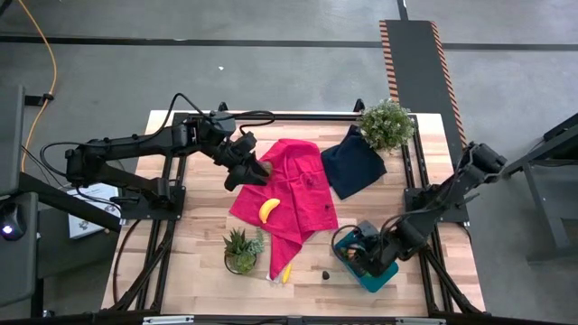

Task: Pick and placing Produce into tupperware
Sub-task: Put the green corn into the blue bin

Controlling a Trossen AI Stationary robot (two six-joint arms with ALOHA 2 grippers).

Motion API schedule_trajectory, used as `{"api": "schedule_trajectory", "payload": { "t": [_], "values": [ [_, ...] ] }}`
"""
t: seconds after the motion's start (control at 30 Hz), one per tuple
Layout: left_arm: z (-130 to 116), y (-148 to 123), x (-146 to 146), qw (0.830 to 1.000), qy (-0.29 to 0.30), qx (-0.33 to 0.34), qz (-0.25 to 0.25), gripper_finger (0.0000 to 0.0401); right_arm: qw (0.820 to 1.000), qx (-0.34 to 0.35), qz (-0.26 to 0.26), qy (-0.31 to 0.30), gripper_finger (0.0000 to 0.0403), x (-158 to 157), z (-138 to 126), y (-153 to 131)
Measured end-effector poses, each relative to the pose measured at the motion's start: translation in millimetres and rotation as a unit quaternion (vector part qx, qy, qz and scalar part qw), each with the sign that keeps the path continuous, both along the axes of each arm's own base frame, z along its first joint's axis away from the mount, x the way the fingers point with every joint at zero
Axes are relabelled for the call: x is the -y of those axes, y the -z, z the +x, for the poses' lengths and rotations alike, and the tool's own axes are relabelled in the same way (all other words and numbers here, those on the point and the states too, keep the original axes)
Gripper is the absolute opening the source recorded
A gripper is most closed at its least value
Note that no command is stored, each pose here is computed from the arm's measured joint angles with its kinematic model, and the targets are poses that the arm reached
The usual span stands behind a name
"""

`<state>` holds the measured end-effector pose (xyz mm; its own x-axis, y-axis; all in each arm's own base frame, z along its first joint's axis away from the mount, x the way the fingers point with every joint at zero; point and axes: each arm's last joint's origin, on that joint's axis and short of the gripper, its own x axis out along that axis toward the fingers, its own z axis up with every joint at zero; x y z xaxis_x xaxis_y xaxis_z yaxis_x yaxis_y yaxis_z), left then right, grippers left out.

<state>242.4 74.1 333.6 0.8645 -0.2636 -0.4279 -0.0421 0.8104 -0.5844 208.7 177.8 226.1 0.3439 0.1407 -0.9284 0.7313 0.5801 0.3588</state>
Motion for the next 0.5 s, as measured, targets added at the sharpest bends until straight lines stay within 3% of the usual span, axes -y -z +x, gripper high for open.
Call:
{"api": "schedule_trajectory", "payload": {
  "t": [0.5],
  "values": [
    [-0.7, 1.3, 0.4, 1.000, 0.005, -0.005, 0.003, 0.0205, 0.997, -0.046, -0.015, 0.051, 0.0168, -23.7, -7.5, 27.2]
  ]
}}
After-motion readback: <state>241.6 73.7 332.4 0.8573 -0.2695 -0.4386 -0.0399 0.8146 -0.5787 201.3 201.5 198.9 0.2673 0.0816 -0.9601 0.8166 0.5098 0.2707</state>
